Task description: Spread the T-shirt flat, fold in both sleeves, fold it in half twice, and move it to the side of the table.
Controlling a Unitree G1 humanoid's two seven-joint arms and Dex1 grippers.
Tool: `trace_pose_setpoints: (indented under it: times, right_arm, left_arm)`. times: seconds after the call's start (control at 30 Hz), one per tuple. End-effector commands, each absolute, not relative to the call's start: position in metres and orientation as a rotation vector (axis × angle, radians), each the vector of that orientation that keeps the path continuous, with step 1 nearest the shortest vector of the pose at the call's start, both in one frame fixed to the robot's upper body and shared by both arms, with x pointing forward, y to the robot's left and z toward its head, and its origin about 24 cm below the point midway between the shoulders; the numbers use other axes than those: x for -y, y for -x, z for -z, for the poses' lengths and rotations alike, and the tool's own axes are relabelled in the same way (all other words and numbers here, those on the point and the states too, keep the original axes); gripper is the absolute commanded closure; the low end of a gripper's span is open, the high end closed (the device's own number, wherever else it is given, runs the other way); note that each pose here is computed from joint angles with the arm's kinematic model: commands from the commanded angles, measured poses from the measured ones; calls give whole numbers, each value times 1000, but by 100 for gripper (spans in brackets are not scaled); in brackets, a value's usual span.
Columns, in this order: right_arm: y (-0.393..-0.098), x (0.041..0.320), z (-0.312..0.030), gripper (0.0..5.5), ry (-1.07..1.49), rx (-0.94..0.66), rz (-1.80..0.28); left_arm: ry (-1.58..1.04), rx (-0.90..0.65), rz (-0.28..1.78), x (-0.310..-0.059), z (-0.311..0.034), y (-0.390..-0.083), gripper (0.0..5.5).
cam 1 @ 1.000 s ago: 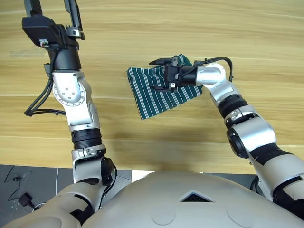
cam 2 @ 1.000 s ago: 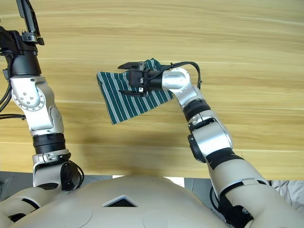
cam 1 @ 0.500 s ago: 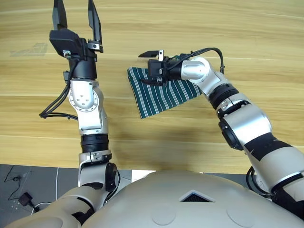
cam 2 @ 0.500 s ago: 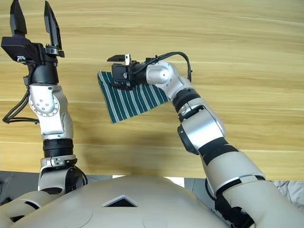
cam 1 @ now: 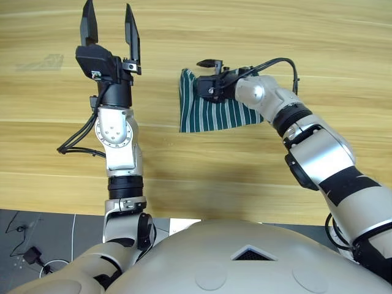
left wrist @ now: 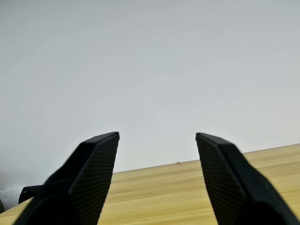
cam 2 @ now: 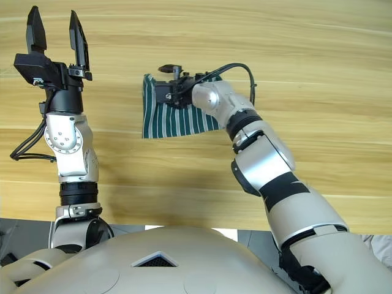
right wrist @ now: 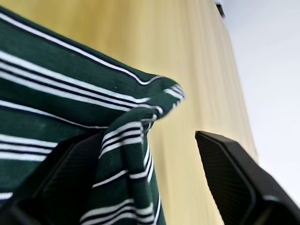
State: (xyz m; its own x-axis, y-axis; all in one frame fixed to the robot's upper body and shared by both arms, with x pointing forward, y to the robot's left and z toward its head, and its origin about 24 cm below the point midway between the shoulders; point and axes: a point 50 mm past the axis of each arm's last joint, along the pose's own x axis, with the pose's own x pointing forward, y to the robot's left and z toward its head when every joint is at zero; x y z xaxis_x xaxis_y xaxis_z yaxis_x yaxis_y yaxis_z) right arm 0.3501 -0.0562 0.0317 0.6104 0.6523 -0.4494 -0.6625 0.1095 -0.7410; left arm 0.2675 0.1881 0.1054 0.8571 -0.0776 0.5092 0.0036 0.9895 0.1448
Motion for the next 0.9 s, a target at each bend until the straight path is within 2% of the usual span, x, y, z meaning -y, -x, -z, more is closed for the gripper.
trace_pose_setpoints:
  times: [0.03,0.13,0.27,0.3,0.37,0.53,0.7,0.77,0.83,0.9]
  right_arm:
    - [-351,166,-4,187,1040,-349,-572]
    - [-346,234,-12,187,825,-414,-207]
    - [-305,330,-13,187,574,-483,281]
    - [-291,348,-11,187,507,-489,398]
    - [-272,365,-6,187,423,-484,543]
    - [-266,368,-9,187,405,-379,669]
    - [-297,354,-71,187,400,102,617]
    - [-306,337,-112,187,411,420,565]
    - [-305,319,-141,187,397,653,518]
    - [-302,288,-160,187,344,842,430]
  left_arm:
    - [-133,534,32,-190,-104,-266,247]
    - [-133,534,20,-192,-104,-264,247]
    - [-121,516,21,-190,-101,-261,247]
    - [-121,511,15,-190,-100,-260,247]
    - [-123,504,12,-189,-98,-259,247]
    - [-137,490,33,-183,-94,-259,247]
    - [-136,482,36,-182,-92,-258,247]
    - [-138,487,39,-180,-92,-259,247]
    - [-142,506,37,-179,-95,-259,247]
    - [-138,536,16,-177,-102,-262,247]
